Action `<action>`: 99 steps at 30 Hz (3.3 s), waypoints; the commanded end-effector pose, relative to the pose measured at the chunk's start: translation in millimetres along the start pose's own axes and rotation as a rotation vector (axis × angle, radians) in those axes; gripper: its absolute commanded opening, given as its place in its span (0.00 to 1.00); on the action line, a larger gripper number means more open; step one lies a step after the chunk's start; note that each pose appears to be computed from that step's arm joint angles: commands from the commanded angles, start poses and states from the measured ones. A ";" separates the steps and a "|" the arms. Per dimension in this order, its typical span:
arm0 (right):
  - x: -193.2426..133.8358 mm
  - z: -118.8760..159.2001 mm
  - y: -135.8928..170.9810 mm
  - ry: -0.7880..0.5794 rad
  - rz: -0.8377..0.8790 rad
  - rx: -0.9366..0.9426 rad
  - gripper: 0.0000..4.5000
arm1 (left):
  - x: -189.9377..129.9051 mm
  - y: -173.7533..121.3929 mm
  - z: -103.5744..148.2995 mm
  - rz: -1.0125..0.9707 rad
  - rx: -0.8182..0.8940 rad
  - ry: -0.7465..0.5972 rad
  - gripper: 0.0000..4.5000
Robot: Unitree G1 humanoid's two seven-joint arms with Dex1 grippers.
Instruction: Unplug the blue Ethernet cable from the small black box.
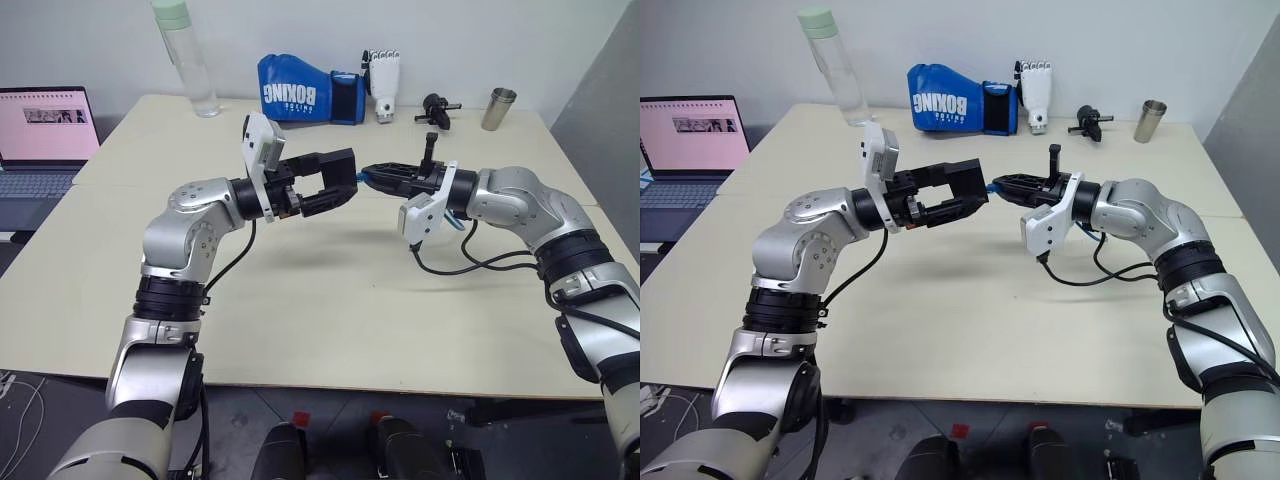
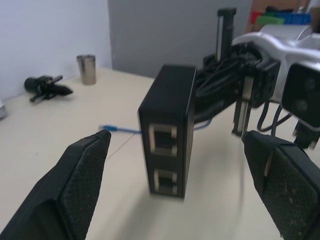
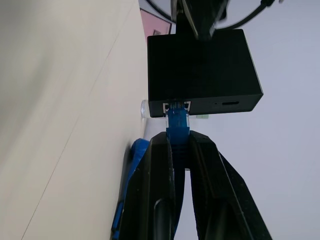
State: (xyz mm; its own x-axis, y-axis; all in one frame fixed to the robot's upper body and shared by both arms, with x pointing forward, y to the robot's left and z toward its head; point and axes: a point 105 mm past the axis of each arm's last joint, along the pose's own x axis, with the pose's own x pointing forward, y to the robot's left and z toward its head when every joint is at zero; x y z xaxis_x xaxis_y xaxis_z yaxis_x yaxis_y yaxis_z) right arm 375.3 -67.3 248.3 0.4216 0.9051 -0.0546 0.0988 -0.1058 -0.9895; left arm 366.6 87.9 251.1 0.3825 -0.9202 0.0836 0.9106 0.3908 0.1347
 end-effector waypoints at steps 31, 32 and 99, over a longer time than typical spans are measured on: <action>-26.3 6.0 -31.8 -0.047 0.112 0.477 0.70 | 0.6 0.0 21.1 -0.122 -0.034 -0.013 0.17; -32.2 1.8 -35.4 -0.037 0.124 0.553 0.73 | -1.2 -0.8 20.8 -0.134 -0.031 -0.004 0.17; -31.2 8.5 -32.7 -0.189 0.277 1.751 0.20 | -5.4 -18.7 30.4 -0.324 -0.034 0.029 0.17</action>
State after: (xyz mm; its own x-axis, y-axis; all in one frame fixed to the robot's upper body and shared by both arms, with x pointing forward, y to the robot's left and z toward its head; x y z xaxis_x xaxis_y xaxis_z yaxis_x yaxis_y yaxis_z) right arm 353.3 -86.0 263.1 0.1422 0.9793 -0.1442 -0.9783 0.1612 0.1300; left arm 350.0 91.8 265.1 0.1136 -0.9935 0.0121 0.9918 0.1141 0.0582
